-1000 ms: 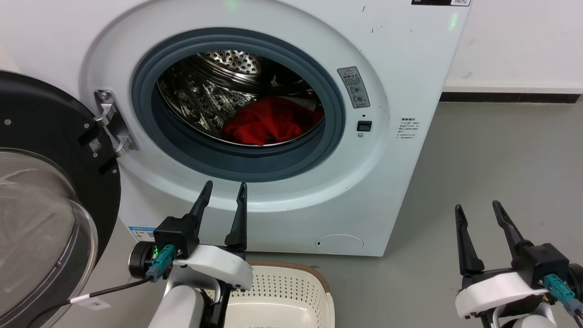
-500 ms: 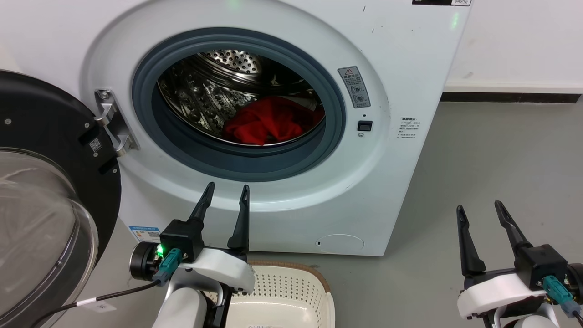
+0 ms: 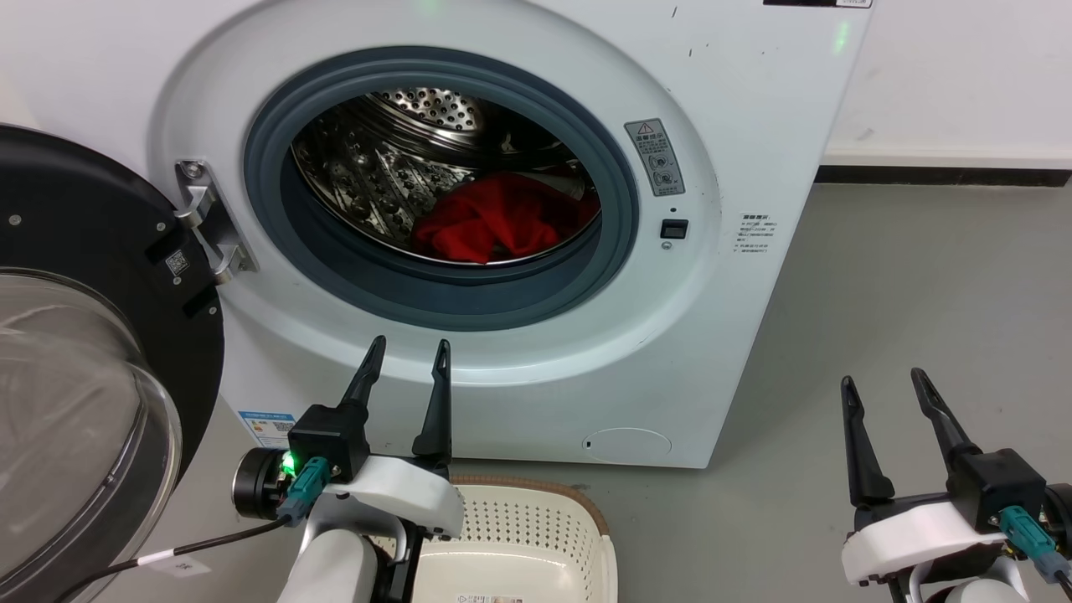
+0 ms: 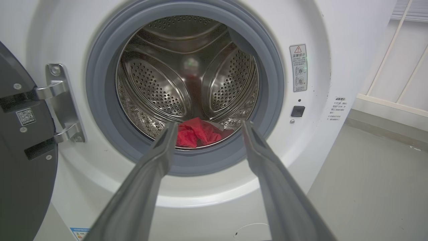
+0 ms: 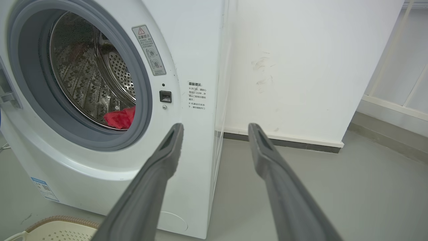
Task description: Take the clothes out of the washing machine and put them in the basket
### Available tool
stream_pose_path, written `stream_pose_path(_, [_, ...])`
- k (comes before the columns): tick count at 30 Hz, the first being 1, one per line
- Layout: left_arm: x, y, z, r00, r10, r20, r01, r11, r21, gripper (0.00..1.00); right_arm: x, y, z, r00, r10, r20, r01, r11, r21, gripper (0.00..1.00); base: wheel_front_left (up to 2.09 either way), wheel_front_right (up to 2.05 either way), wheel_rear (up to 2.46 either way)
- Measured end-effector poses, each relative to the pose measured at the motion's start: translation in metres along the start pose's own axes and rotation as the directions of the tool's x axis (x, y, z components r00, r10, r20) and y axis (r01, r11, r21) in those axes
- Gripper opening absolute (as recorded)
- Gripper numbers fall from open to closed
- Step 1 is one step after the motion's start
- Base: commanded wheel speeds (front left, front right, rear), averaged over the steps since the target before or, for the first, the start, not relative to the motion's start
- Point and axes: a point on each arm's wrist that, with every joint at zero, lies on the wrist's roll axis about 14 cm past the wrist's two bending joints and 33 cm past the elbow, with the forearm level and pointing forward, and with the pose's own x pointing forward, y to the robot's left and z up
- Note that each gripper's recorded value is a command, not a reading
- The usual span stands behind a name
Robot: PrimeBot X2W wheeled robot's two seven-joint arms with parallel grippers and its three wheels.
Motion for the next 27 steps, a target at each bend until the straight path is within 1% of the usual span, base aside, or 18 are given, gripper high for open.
stream_pose_path(9, [0.001, 0.002, -0.003, 1.000, 0.003, -0.008, -0.003, 1.000, 0.003, 1.00, 0.001, 0.001, 0.000, 1.000, 0.004, 0.001, -0.004, 1.000, 0.003, 1.00, 0.00, 0.00, 0.00])
stream_pose_path(13, [0.008, 0.004, -0.004, 1.000, 0.005, -0.009, -0.005, 1.000, 0.013, 1.00, 0.004, 0.002, -0.001, 1.000, 0.008, -0.001, -0.008, 1.000, 0.004, 1.00, 0.00, 0.00, 0.00])
stream_pose_path(18, [0.028, 0.005, -0.005, 1.000, 0.007, -0.005, -0.007, 1.000, 0.020, 1.00, 0.015, 0.002, -0.001, 1.000, 0.009, 0.006, -0.009, 1.000, 0.002, 1.00, 0.00, 0.00, 0.00])
stream_pose_path(27, [0.081, 0.018, -0.031, 0.998, 0.025, -0.054, -0.023, 0.999, 0.037, 1.00, 0.043, 0.004, -0.015, 1.000, 0.023, -0.010, -0.023, 1.000, 0.002, 1.00, 0.00, 0.00, 0.00])
